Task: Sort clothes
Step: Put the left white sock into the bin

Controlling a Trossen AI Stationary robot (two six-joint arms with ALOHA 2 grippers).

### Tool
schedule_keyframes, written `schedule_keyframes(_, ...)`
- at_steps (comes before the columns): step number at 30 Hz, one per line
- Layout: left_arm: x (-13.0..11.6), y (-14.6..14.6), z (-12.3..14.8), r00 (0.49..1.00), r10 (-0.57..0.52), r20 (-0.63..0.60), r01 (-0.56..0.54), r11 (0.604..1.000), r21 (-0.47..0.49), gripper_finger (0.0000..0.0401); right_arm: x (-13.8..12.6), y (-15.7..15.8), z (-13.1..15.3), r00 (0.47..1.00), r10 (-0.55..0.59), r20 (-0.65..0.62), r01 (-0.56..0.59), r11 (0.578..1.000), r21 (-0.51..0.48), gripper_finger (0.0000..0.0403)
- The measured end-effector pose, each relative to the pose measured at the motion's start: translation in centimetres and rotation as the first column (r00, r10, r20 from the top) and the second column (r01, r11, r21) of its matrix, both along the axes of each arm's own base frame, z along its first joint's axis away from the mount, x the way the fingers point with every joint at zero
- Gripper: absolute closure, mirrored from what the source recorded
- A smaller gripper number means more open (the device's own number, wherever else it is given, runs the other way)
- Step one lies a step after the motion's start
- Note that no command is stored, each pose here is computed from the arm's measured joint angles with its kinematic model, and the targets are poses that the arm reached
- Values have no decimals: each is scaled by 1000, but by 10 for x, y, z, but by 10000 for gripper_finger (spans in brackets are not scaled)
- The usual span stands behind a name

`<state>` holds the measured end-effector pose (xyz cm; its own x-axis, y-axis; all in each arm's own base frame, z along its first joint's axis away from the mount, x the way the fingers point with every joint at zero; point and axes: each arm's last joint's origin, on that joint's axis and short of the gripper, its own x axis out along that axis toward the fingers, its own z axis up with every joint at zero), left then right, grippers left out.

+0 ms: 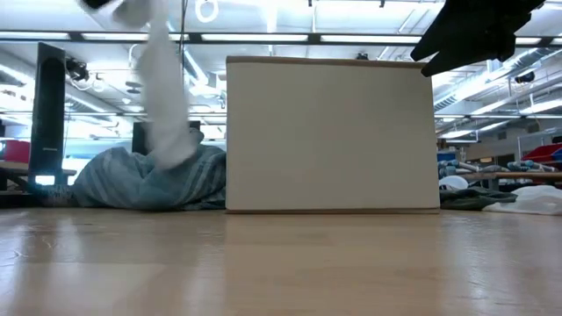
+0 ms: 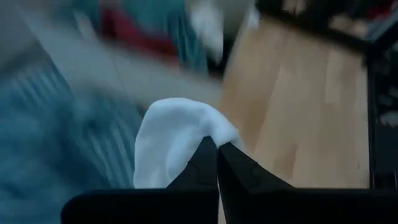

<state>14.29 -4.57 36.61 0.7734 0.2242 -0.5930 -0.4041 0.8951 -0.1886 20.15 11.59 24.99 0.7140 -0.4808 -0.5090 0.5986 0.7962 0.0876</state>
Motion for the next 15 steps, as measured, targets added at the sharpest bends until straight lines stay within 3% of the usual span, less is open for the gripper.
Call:
schedule_keyframes(7,-4,26,77,978,36,206,-87,966,243,401,0,0,0,1000,6,-8,-6,1000,-11,163)
schedule_keyframes(15,28,50,130,961,-15,277,-107,902,419,401,1,-2,0,1000,-1,-8,1,1000,-12,163)
